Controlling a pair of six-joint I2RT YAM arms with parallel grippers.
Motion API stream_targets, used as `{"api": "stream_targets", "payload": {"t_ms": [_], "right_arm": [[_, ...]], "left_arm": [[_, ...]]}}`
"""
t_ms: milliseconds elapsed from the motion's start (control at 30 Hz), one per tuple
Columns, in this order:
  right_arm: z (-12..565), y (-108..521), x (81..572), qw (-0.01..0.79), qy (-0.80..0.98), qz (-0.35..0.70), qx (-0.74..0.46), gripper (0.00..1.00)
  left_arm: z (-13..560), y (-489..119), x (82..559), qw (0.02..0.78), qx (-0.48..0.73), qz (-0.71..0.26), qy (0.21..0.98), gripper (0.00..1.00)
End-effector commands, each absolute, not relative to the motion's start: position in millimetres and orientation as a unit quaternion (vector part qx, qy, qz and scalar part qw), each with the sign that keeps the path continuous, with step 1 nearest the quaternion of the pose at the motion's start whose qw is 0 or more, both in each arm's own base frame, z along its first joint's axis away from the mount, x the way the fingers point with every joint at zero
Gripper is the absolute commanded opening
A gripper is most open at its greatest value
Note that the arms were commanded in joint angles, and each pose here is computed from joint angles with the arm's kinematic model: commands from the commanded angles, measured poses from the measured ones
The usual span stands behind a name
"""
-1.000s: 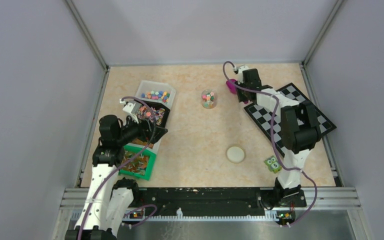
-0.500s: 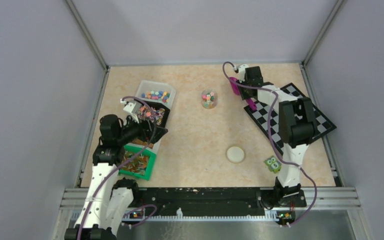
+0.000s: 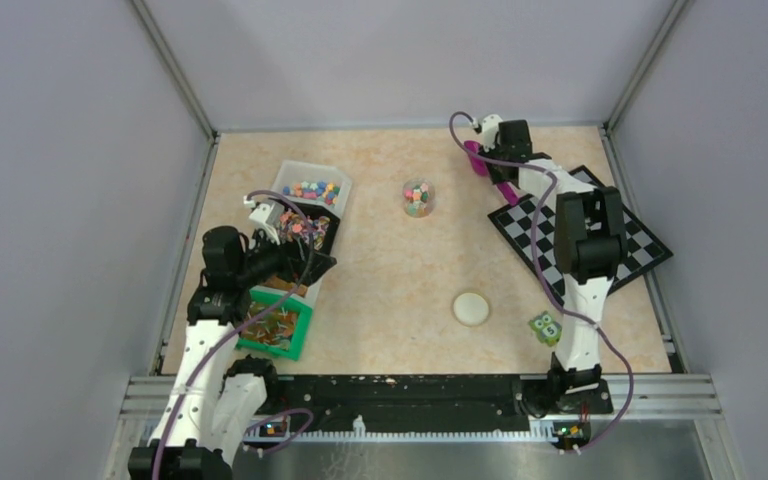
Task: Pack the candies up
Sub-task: Place the spatula at the center of the board.
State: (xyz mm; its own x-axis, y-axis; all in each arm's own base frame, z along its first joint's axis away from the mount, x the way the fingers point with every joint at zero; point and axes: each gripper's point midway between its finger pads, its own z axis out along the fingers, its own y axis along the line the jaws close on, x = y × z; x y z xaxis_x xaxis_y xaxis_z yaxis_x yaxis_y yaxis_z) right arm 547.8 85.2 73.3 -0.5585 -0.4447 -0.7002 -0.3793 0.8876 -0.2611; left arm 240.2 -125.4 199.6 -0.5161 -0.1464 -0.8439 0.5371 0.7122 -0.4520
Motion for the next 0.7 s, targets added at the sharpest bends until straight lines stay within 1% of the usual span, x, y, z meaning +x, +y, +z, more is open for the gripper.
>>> {"api": "stream_targets", "payload": {"t_ms": [0, 200, 267, 433, 600, 667], "right_arm": [[82, 91, 572, 0.434, 0.867, -0.025, -0.244, 0.23], [87, 85, 584, 0.448, 0.863, -0.012, -0.235, 0.23], [92, 84, 588, 0.454, 0.86, -0.006, -0.232, 0.26], [99, 86, 589, 0.455, 0.866, 0.014, -0.207, 0.35], [147, 98, 576, 0.5, 0.852, 0.066, -0.143, 0.55], [161, 100, 567, 0.507, 0.852, 0.083, -0.101, 0.58]], "left_arm": [[199, -124, 244, 0.483, 0.13, -0.35, 0.792, 0.99], [198, -123, 246, 0.483, 0.127, -0.345, 0.795, 0.99], [198, -122, 246, 0.484, 0.126, -0.343, 0.795, 0.99], [196, -121, 247, 0.482, 0.124, -0.34, 0.798, 0.99], [196, -120, 248, 0.484, 0.123, -0.336, 0.799, 0.99], [196, -119, 249, 0.486, 0.121, -0.335, 0.798, 0.99]]}}
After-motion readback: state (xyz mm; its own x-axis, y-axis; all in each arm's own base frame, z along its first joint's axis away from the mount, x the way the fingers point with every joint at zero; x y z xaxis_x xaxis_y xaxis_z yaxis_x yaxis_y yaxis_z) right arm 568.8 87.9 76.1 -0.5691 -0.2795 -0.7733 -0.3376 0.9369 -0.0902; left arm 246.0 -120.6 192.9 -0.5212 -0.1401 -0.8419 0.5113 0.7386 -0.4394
